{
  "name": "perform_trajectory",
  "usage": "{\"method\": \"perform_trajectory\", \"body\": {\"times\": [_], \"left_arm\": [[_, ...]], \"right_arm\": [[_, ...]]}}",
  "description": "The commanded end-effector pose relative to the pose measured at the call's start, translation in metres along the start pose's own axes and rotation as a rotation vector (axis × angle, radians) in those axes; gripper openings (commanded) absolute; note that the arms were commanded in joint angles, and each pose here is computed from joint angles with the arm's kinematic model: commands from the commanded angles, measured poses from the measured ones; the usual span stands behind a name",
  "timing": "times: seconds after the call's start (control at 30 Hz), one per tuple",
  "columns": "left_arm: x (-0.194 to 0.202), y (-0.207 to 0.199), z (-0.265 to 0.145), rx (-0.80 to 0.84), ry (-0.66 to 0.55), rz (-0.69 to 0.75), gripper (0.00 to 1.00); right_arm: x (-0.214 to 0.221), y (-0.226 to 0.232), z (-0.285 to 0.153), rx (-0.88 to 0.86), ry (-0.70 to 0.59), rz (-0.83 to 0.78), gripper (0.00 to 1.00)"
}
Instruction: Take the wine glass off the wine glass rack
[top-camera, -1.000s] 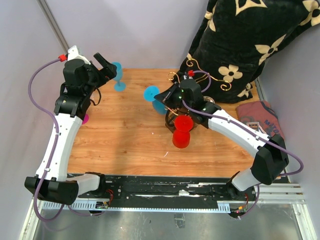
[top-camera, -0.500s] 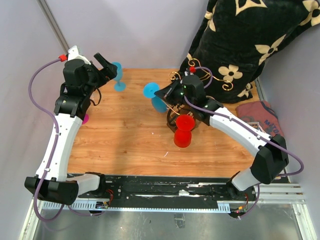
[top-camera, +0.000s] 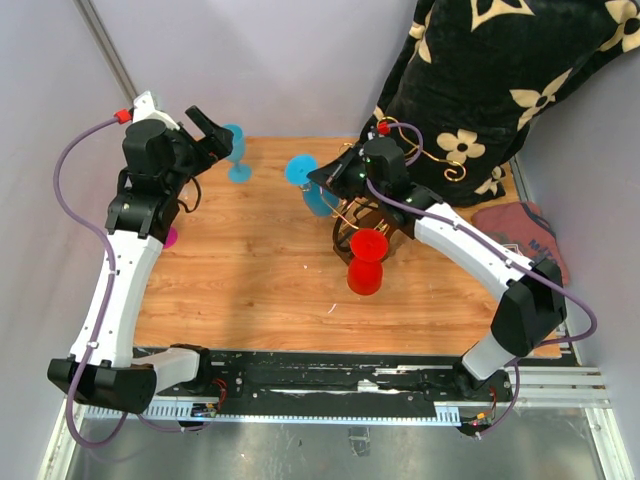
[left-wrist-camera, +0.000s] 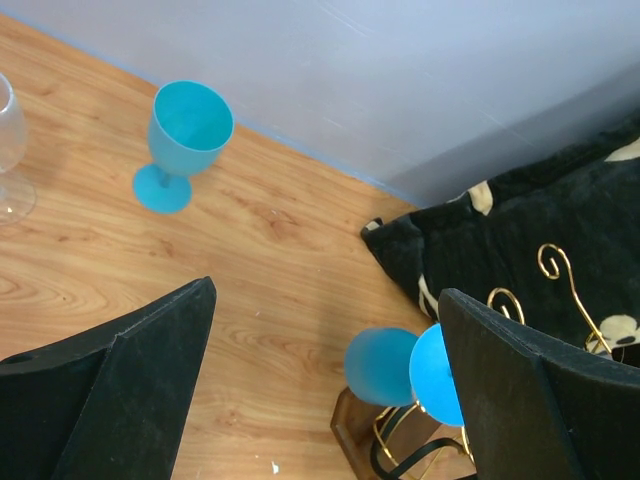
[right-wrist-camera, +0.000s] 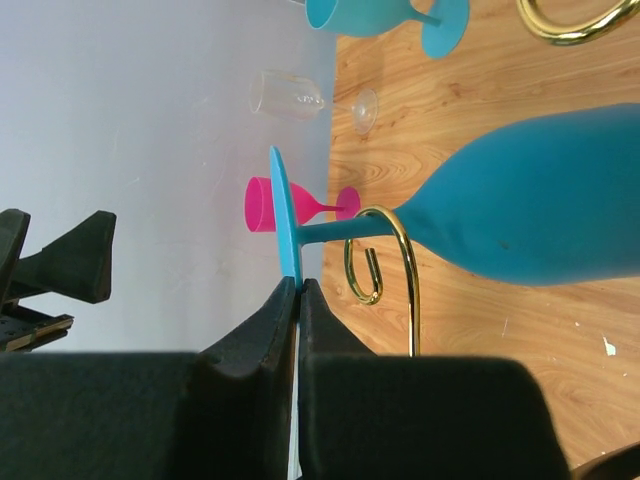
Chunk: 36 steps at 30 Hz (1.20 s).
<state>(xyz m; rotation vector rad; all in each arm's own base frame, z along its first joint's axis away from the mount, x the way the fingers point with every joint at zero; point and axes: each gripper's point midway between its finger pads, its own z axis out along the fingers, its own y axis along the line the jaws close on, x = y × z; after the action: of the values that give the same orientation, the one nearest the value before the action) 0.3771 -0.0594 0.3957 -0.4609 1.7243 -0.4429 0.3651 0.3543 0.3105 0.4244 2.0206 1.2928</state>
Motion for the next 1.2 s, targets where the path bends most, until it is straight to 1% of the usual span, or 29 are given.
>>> {"method": "perform_trajectory", "body": {"times": [0.0,0.17,0.43,0.63,0.73,0.83,0.9,1.03,1.17], "left_arm": [[-0.002,-0.002,-0.003,0.019,-0.019,0.011,1.0],[0.0,-0.001,-0.002,0.017,-0.015,0.012,1.0],[0.003,0.003,0.002,-0.005,0.008,0.034,1.0],[0.001,-0.001,0.004,0.005,0.017,0.041,1.0],[-0.001,-0.006,0.005,0.022,0.031,0.067,1.0],[0.002,-0.009,0.007,0.039,0.07,0.111,1.0],[0.006,-0.008,0.01,0.042,0.11,0.145,1.0],[0.011,0.001,0.009,0.05,0.182,0.139,1.0],[0.006,0.014,-0.004,0.035,0.193,0.124,1.0]], "right_arm": [[-0.024,0.011,-0.008,-0.032,-0.062,-0.013,0.01],[-0.022,0.008,-0.024,-0.032,-0.064,-0.026,0.01],[0.006,-0.012,-0.047,-0.035,0.01,-0.043,0.01],[0.037,-0.006,-0.052,-0.075,0.141,-0.1,0.01],[0.053,0.002,-0.055,-0.103,0.219,-0.183,0.01],[0.072,0.021,-0.062,-0.175,0.317,-0.351,0.01],[0.091,0.029,-0.069,-0.232,0.414,-0.492,0.01],[0.127,0.032,-0.085,-0.321,0.541,-0.837,0.01],[0.162,0.016,-0.101,-0.367,0.631,-1.238,0.01]]}}
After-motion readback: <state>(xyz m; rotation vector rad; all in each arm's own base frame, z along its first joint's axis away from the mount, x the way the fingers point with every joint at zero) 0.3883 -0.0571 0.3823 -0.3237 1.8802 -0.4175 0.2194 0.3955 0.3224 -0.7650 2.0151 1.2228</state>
